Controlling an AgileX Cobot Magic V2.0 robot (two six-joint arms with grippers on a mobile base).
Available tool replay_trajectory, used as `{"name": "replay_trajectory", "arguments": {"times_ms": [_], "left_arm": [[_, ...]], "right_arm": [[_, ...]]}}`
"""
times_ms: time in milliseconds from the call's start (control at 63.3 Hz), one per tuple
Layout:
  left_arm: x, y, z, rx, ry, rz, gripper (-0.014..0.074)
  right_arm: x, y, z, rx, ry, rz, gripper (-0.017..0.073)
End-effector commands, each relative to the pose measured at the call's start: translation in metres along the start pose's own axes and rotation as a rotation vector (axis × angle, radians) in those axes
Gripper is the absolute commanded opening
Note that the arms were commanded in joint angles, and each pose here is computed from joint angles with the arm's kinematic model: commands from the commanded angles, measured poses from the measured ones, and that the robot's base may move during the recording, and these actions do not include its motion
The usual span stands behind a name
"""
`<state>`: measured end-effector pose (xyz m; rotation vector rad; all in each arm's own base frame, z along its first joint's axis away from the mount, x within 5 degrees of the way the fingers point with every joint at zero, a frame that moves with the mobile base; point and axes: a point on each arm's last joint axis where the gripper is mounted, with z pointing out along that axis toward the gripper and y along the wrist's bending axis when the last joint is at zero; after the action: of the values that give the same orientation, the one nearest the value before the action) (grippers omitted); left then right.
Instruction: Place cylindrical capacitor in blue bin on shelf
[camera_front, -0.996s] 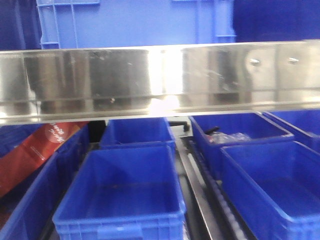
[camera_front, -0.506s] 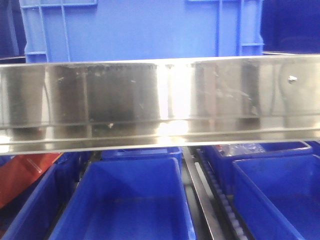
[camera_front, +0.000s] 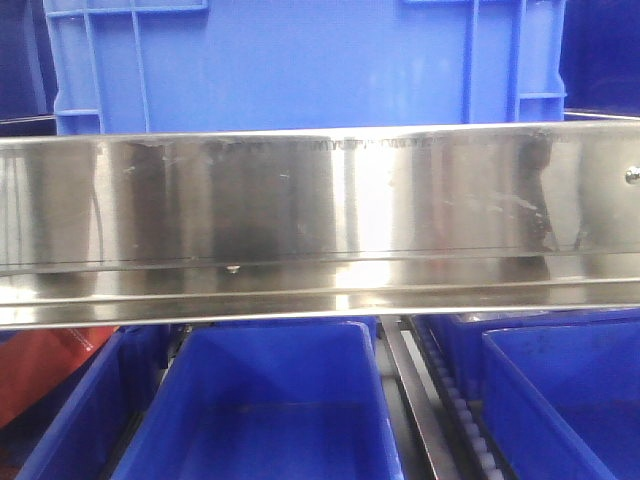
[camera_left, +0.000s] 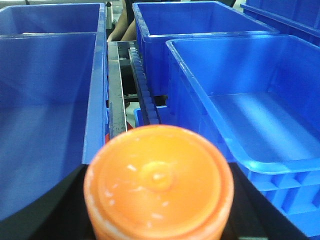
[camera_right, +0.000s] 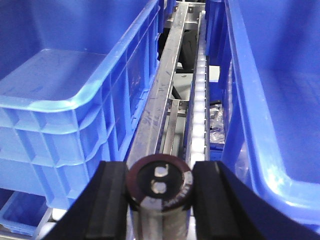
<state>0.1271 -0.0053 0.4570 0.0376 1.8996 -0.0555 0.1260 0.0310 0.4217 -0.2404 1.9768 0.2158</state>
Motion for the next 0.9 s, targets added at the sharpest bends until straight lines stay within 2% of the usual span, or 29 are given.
{"name": "replay_trajectory", "arguments": {"times_ms": [0, 790, 885], "left_arm": [[-0.0033, -0.0011, -0.0032, 0.008, -0.033, -0.003, -0.0111], [-0.0063, -0.0010, -0.0034, 0.007, -0.065, -0.004, -0.0111], [-0.0079, -0.0034, -0.0039, 0.035, -0.079, -0.032, -0.0111]], "right_arm": [[-0.0042, -0.0003, -0.0025, 0.007, -0.035, -0.012, -0.0162], [-0.0053, -0.0001, -0.0026, 0.005, -0.047, -0.009, -0.0162], [-0.0051, 0.0016, -0.0026, -0.014, -0.044, 0.010, -0.0162]]}}
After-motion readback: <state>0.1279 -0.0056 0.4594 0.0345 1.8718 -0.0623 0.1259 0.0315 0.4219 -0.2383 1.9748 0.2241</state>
